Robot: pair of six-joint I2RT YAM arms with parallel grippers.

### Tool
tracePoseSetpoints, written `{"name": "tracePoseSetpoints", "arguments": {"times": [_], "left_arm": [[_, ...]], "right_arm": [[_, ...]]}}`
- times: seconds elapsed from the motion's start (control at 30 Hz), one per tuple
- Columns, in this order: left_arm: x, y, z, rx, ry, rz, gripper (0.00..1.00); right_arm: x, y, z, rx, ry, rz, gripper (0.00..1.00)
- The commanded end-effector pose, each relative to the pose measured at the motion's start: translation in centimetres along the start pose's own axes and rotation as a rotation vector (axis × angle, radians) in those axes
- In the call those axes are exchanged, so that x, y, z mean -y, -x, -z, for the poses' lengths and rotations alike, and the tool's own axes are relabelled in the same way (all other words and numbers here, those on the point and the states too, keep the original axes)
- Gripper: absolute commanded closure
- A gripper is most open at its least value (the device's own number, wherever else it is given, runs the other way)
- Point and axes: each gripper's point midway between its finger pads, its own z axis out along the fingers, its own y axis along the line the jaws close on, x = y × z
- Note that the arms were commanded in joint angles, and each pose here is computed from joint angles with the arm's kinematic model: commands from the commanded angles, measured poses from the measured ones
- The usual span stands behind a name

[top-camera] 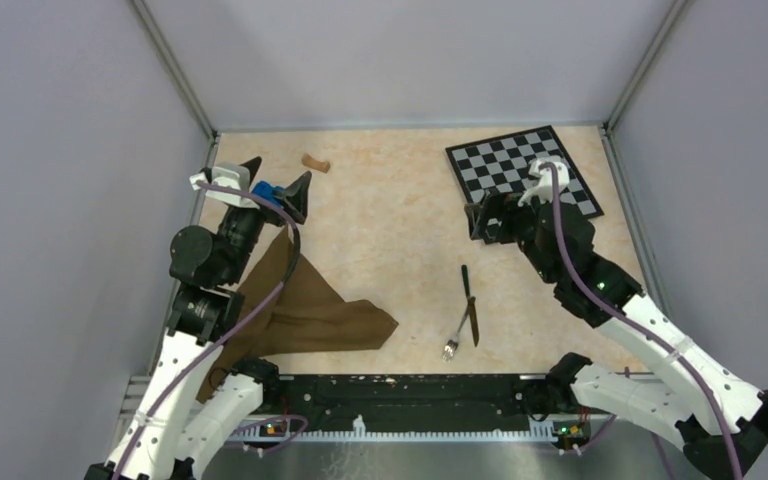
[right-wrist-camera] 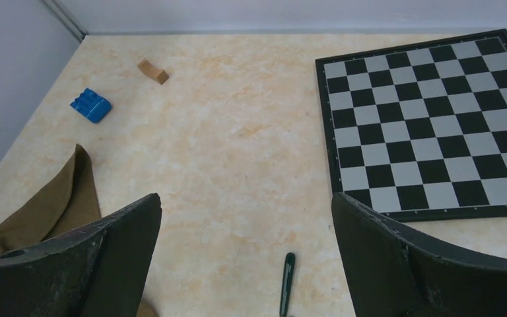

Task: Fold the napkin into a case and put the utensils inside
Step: Pick up the crumpled napkin from the center of the board.

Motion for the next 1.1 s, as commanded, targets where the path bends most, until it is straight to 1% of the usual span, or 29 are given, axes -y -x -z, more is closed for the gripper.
{"name": "tracePoseSetpoints", "arguments": {"times": [0.0, 0.1, 0.2, 0.23, 0.27, 0.33, 0.43, 0.57, 0.7, 0.83, 0.97, 1.0, 1.07], "left_arm": [[0.3, 1.8, -0.4, 0.061, -0.017, -0.017, 0.0], [0.2, 1.7, -0.4, 0.056, -0.014, -0.016, 0.0], [0.0, 1.6, -0.5, 0.053, -0.005, -0.016, 0.0], [0.0, 1.6, -0.5, 0.053, -0.001, -0.016, 0.0], [0.0, 1.5, -0.5, 0.053, 0.0, -0.016, 0.0], [0.0, 1.5, -0.5, 0.053, 0.0, -0.015, 0.0], [0.2, 1.5, -0.5, 0.055, -0.01, -0.01, 0.0], [0.3, 1.4, -0.6, 0.051, -0.016, -0.007, 0.0], [0.3, 1.3, -0.6, 0.05, -0.02, -0.007, 0.0], [0.3, 1.3, -0.6, 0.051, -0.02, -0.007, 0.0], [0.3, 1.3, -0.6, 0.05, -0.021, -0.007, 0.0], [0.3, 1.3, -0.6, 0.05, -0.019, -0.007, 0.0], [0.4, 1.3, -0.6, 0.05, -0.021, -0.006, 0.0]], "right_arm": [[-3.2, -0.3, -2.0, -0.001, 0.114, -0.064, 0.01], [-6.2, -2.8, -4.5, -0.092, 0.205, -0.125, 0.01], [-9.2, -6.2, -7.1, -0.239, 0.275, -0.208, 0.02], [-10.2, -8.1, -8.2, -0.302, 0.283, -0.258, 0.03], [-11.6, -9.3, -8.6, -0.353, 0.334, -0.286, 0.04], [-13.4, -12.0, -9.6, -0.442, 0.367, -0.329, 0.07], [-16.6, -15.3, -10.9, -0.542, 0.432, -0.338, 0.15], [-19.3, -20.4, -11.7, -0.674, 0.48, -0.328, 0.17], [-21.9, -24.6, -11.1, -0.794, 0.563, -0.308, 0.21], [-23.9, -27.5, -9.6, -0.857, 0.616, -0.275, 0.24], [-24.7, -29.7, -7.8, -0.903, 0.65, -0.25, 0.35], [-24.9, -30.0, -7.3, -0.911, 0.666, -0.251, 0.39], [-25.1, -30.6, -6.4, -0.922, 0.695, -0.258, 0.45]]}}
